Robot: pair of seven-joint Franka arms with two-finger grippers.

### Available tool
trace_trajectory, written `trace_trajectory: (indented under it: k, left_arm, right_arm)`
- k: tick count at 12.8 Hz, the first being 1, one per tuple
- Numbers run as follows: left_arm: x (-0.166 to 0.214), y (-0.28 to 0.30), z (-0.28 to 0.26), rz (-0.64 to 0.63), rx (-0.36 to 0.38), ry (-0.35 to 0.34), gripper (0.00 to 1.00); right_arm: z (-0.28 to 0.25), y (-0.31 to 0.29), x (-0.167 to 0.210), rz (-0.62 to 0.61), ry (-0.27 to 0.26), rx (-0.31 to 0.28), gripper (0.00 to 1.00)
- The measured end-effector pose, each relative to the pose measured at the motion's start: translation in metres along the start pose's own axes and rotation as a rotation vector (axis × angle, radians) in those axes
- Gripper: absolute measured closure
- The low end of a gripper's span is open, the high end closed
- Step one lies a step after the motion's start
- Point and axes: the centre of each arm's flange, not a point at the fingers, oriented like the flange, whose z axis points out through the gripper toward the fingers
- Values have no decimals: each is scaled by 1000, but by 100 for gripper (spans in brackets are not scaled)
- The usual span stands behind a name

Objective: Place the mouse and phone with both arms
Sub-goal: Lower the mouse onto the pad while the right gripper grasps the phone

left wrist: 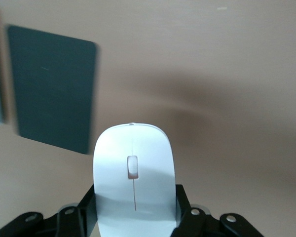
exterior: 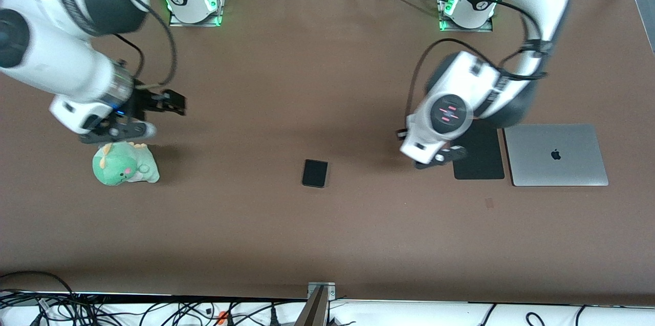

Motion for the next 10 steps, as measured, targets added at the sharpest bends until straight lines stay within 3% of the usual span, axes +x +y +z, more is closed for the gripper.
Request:
trace_trajectory:
  k: [2, 5, 7, 10]
  left_arm:
    - [28, -64, 10, 110, -13, -58, 37]
    - [49, -119, 47, 213, -46, -96, 37]
    - [52, -124, 87, 238, -66, -55, 37]
    - [41, -127, 146, 268, -59, 25, 37]
  right_arm:
    - [35, -54, 11, 80, 43, 1, 0]
    - [97, -96, 36, 166, 107, 63, 0]
    - [143, -111, 54, 252, 159, 84, 0]
    - [209, -153, 60, 330, 184, 89, 0]
